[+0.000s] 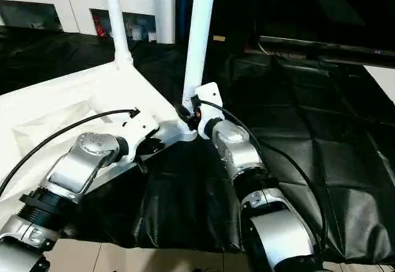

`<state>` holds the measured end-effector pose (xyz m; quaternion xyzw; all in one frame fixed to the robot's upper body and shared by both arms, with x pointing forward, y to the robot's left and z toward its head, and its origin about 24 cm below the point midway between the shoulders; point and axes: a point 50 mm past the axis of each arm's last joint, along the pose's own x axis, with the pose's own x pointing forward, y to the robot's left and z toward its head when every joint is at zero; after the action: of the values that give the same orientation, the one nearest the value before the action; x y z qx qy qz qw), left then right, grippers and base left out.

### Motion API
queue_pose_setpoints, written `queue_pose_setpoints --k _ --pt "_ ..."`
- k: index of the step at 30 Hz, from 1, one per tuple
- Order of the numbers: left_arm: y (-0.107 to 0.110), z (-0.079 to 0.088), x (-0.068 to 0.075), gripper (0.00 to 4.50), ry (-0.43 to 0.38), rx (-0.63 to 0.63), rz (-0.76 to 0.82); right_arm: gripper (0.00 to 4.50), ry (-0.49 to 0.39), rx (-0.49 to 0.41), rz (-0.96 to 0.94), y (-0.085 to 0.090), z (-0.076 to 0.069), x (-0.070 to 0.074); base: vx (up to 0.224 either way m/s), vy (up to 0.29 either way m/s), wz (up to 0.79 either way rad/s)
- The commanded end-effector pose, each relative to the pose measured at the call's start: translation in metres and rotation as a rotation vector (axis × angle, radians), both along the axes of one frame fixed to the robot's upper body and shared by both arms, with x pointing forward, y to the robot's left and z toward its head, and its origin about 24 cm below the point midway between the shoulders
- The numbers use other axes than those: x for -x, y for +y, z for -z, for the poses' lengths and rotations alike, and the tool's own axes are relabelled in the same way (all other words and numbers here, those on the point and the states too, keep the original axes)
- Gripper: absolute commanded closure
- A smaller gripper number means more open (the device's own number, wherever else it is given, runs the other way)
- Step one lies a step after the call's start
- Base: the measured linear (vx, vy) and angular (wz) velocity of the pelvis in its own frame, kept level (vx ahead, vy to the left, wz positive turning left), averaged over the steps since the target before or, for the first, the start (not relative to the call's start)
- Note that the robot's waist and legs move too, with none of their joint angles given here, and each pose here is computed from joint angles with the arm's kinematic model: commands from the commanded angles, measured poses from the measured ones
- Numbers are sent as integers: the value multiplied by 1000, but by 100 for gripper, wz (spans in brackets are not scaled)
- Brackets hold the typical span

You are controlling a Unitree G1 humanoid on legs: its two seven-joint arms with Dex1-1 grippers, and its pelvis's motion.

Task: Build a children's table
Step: Insert table leg to table base

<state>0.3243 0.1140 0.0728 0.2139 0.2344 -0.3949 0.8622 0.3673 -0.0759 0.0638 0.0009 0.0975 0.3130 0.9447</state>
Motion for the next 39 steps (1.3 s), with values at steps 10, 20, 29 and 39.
queue_pose_setpoints --k 10,20,29,39 --pt "-12 -23 4 450 -113 53 168 88 9 9 -190 4 2 11 0 0 0" --pt "-10 -13 15 450 -71 67 299 72 -11 137 -475 -24 2 32 0 0 0" --pt "-7 -11 26 450 -31 87 412 72 71 184 -593 -47 6 48 0 0 0" --pt "-4 -9 28 450 -23 88 432 167 132 149 -612 -54 14 59 0 0 0"
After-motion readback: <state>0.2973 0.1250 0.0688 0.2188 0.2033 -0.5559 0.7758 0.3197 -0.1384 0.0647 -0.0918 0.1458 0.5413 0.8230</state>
